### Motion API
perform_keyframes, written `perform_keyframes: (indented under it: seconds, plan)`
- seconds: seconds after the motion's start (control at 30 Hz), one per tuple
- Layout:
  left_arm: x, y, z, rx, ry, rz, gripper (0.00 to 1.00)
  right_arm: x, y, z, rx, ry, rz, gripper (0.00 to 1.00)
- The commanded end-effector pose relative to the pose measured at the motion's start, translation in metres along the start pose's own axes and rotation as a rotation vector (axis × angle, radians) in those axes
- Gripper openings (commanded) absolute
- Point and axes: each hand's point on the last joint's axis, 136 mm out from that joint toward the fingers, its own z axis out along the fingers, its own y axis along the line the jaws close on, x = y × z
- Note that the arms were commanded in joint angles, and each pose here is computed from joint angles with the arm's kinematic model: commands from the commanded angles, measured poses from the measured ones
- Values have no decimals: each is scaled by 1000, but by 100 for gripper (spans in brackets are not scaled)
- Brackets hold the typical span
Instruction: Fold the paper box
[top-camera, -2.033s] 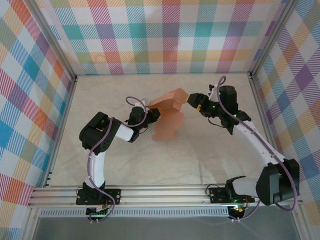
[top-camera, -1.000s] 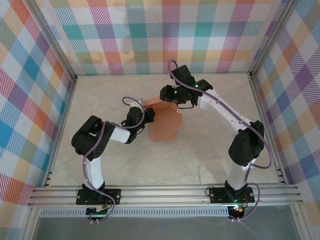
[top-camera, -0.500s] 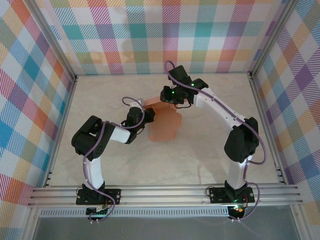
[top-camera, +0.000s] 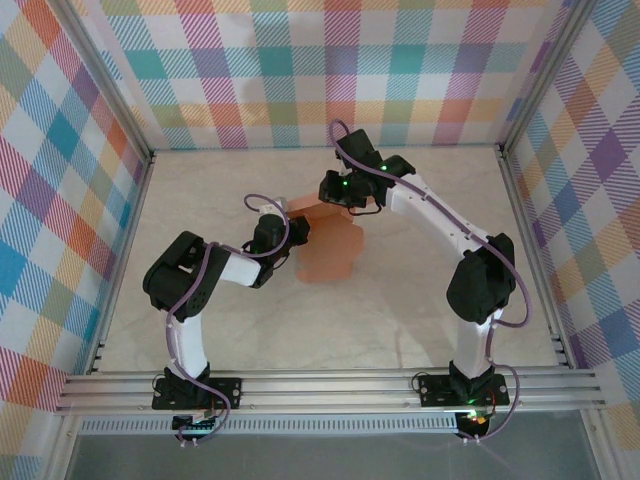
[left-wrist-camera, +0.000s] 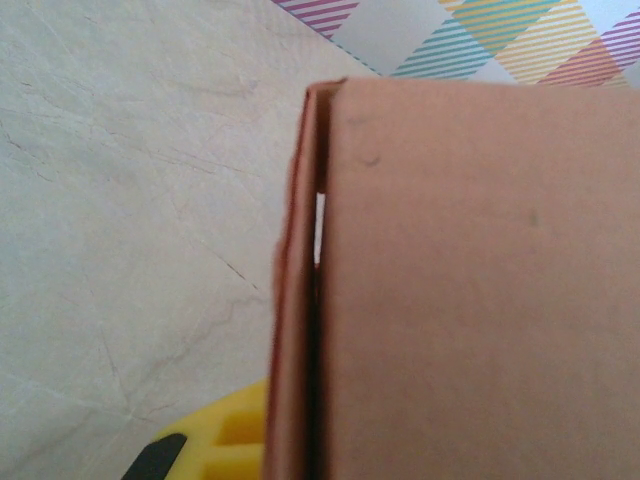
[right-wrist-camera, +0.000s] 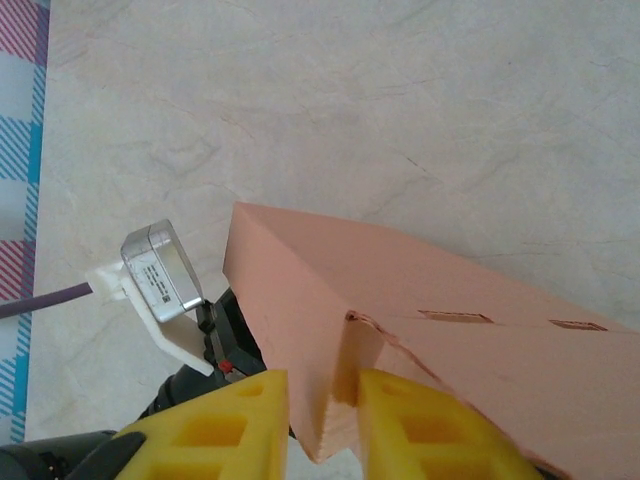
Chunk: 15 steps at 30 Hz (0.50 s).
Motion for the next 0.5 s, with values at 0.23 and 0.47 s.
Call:
perform_keyframes:
  seconds: [0.23, 0.47]
  plan:
    - [-2, -3, -2, -44, 50, 3, 0, -14, 14, -81, -97, -258, -171, 57]
    - [-3, -19, -10, 38, 75, 82, 0, -36, -54, -123, -73, -324, -46, 55]
